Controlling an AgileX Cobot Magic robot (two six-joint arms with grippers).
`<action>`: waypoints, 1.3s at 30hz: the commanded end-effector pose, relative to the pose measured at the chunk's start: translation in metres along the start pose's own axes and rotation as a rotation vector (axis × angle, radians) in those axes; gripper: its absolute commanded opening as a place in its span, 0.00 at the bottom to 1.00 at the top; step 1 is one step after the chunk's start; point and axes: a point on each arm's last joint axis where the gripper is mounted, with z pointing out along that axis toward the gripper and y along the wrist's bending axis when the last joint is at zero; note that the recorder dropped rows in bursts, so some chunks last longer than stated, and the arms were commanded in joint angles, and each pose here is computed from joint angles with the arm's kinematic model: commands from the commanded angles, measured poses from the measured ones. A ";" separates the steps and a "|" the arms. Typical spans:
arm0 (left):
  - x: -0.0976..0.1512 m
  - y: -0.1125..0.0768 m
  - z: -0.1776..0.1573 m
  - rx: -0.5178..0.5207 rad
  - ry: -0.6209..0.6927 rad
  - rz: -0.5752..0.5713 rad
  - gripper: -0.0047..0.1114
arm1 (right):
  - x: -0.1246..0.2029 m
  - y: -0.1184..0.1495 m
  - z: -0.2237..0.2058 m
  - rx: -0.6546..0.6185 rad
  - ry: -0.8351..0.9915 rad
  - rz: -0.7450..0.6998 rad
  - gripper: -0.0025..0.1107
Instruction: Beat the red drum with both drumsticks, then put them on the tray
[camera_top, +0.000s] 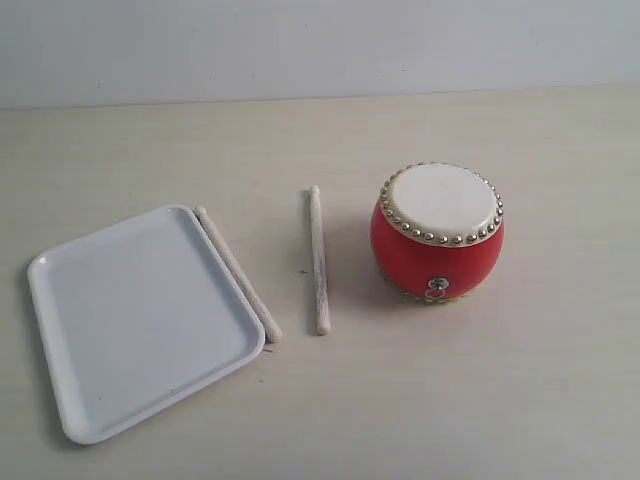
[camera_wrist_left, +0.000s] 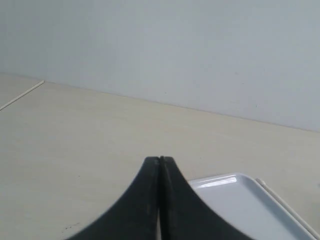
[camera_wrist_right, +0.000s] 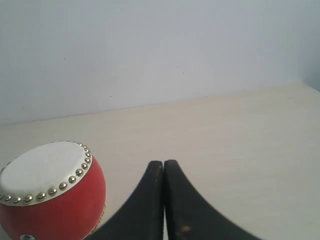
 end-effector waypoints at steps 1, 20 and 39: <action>0.000 0.000 0.000 0.005 -0.009 -0.002 0.04 | 0.001 0.000 0.001 0.004 0.005 -0.012 0.02; -0.007 -0.001 -0.001 0.005 -0.086 0.109 0.04 | 0.001 0.000 0.001 0.004 0.005 -0.012 0.02; 0.002 0.000 0.000 -0.001 0.015 0.093 0.04 | 0.001 0.000 0.001 0.004 0.005 -0.012 0.02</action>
